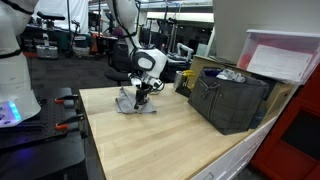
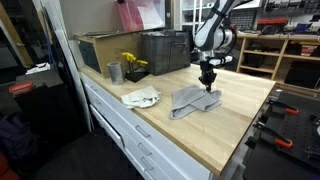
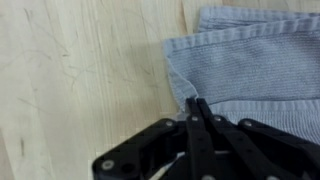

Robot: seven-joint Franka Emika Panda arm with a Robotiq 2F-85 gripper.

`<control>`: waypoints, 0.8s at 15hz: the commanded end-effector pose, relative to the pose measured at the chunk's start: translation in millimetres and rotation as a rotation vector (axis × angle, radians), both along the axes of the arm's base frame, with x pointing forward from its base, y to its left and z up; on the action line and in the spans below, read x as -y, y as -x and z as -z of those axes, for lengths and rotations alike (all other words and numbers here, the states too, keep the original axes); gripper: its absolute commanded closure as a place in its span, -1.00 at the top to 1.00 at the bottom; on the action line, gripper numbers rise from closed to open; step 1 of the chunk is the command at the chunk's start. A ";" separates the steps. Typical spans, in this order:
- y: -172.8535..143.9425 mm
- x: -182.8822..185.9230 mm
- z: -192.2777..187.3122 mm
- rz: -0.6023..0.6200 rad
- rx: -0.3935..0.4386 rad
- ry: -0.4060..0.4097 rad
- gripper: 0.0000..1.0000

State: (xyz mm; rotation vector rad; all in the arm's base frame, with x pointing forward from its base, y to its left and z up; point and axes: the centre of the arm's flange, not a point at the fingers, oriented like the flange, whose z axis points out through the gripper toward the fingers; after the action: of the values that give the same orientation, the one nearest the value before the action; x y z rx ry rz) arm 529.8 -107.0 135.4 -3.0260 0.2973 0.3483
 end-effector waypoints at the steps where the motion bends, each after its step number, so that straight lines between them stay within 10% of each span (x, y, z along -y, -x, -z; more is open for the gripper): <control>1: 9.3 36.8 -36.2 0.155 0.059 -0.074 -0.98; 12: 55.9 187.8 -140.5 0.680 0.397 0.053 -0.98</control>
State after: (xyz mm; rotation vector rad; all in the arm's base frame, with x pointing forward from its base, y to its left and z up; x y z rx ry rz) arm 497.1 -284.6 254.6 -2.7323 1.0873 -0.1622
